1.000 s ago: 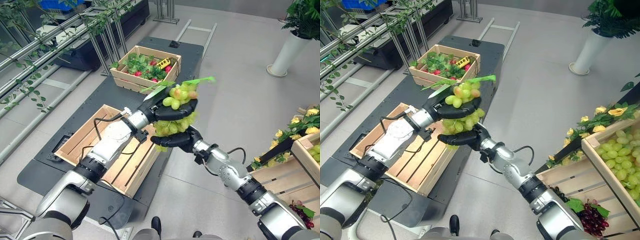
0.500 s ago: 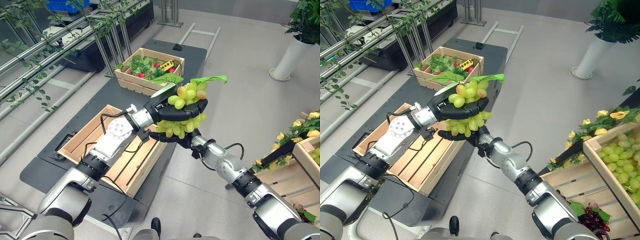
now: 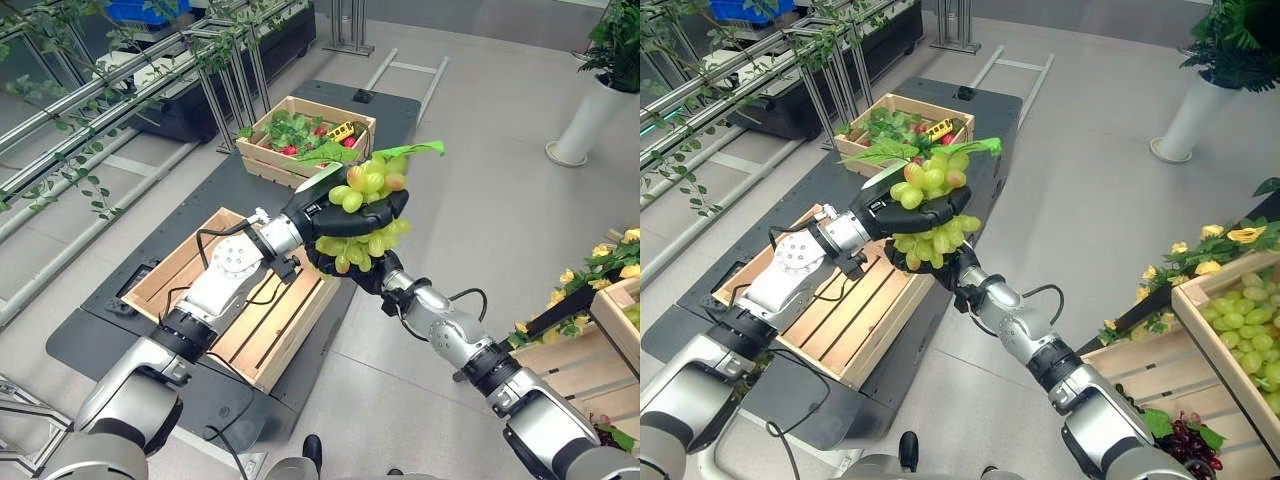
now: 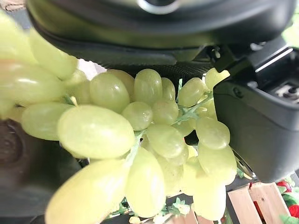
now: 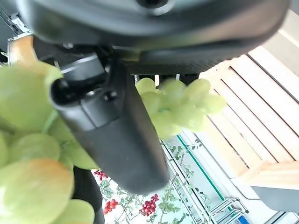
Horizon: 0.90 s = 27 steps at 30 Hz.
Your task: Pick up the fruits from the basket on one side to the basket on the other side
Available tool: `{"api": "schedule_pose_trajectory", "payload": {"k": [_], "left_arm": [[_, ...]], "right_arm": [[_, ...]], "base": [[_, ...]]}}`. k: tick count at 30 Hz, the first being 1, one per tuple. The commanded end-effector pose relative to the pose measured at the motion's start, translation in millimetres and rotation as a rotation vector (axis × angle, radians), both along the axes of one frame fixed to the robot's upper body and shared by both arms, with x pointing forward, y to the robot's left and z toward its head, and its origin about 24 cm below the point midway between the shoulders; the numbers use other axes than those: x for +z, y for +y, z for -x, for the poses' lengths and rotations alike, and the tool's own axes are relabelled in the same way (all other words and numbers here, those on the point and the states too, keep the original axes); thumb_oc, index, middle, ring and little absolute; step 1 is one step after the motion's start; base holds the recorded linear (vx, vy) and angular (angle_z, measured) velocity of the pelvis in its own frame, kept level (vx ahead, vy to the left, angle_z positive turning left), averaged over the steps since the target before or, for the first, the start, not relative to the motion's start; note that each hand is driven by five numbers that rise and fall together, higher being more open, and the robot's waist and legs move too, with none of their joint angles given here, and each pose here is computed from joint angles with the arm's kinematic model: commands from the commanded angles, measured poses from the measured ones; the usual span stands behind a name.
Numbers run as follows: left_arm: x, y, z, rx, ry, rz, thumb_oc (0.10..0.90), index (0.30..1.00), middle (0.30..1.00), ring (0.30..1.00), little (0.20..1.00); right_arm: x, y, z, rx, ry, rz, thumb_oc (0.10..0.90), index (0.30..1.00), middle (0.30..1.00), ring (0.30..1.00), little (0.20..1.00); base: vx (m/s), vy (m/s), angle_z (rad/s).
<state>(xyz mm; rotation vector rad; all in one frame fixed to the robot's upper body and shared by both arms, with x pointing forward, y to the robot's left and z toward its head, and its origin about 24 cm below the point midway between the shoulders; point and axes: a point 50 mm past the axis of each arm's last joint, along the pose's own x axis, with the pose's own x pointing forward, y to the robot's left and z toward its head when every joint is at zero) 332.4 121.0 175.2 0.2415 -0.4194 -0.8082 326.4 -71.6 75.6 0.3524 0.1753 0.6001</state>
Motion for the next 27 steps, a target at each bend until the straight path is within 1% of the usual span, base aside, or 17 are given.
{"api": "schedule_pose_trajectory", "payload": {"k": [1, 2, 3, 4, 5, 6, 7, 14, 15, 18, 19, 22, 24, 27], "left_arm": [[21, 13, -11, 0.110, -0.097, 0.245, 0.400, 0.300, 0.300, 0.300, 0.300], [20, 15, -12, 0.129, -0.096, 0.253, 0.400, 0.300, 0.300, 0.300, 0.300], [15, 23, -14, 0.180, -0.085, 0.270, 0.472, 0.408, 0.408, 0.408, 0.408], [14, 25, -15, 0.197, -0.082, 0.271, 0.560, 0.540, 0.540, 0.540, 0.540], [9, 29, -17, 0.229, -0.066, 0.270, 0.800, 0.900, 0.900, 0.900, 0.900], [8, 29, -17, 0.232, -0.065, 0.271, 0.800, 0.900, 0.900, 0.900, 0.900], [4, 34, -17, 0.272, -0.064, 0.276, 0.800, 0.900, 0.900, 0.900, 0.900], [-7, 54, -18, 0.417, -0.057, 0.327, 0.800, 0.900, 0.900, 0.900, 0.900], [-11, 61, -18, 0.465, -0.055, 0.345, 0.800, 0.900, 0.900, 0.900, 0.900], [-16, 71, -17, 0.540, -0.046, 0.371, 0.800, 0.900, 0.900, 0.900, 0.900], [-21, 78, -16, 0.594, -0.036, 0.390, 0.800, 0.900, 0.900, 0.900, 0.900], [-25, 84, -16, 0.634, -0.028, 0.404, 0.800, 0.900, 0.900, 0.900, 0.900], [-33, 95, -14, 0.694, -0.010, 0.423, 0.800, 0.900, 0.900, 0.900, 0.900], [-41, 105, -11, 0.739, 0.012, 0.440, 0.800, 0.900, 0.900, 0.900, 0.900]], "right_arm": [[55, -8, -14, -0.107, -0.230, -0.273, 0.400, 0.300, 0.300, 0.300, 0.300], [54, -9, -14, -0.109, -0.230, -0.275, 0.400, 0.300, 0.300, 0.300, 0.300], [53, -10, -12, -0.112, -0.231, -0.282, 0.400, 0.300, 0.300, 0.300, 0.300], [53, -11, -12, -0.113, -0.232, -0.283, 0.400, 0.300, 0.300, 0.300, 0.300], [52, -13, -11, -0.116, -0.238, -0.279, 0.400, 0.300, 0.300, 0.300, 0.300], [52, -13, -11, -0.116, -0.238, -0.278, 0.400, 0.300, 0.300, 0.300, 0.300], [50, -15, -9, -0.122, -0.246, -0.269, 0.400, 0.300, 0.300, 0.300, 0.300], [39, -25, -5, -0.155, -0.236, -0.246, 0.400, 0.300, 0.300, 0.300, 0.300], [33, -30, -3, -0.171, -0.226, -0.237, 0.400, 0.300, 0.300, 0.300, 0.300], [25, -39, 0, -0.203, -0.215, -0.231, 0.400, 0.300, 0.300, 0.300, 0.300], [22, -46, 1, -0.228, -0.214, -0.231, 0.400, 0.300, 0.300, 0.300, 0.300], [21, -51, 2, -0.246, -0.217, -0.224, 0.400, 0.300, 0.300, 0.300, 0.300], [20, -60, 4, -0.272, -0.243, -0.192, 0.400, 0.300, 0.300, 0.300, 0.300], [16, -69, 9, -0.291, -0.272, -0.129, 0.400, 0.300, 0.300, 0.300, 0.300]], "base": [[0.00, 0.000, 0.00], [0.00, 0.000, 0.00], [0.00, 0.000, 0.00], [0.00, 0.000, 0.00], [0.00, 0.000, 0.00], [0.00, 0.000, 0.00], [0.00, 0.000, 0.00], [0.00, 0.002, -0.01], [0.00, 0.013, -0.08], [-0.01, 0.013, -0.05], [-0.01, 0.014, -0.05], [-0.01, 0.016, -0.10], [-0.01, 0.032, -0.10], [0.00, 0.035, -0.10]]}}
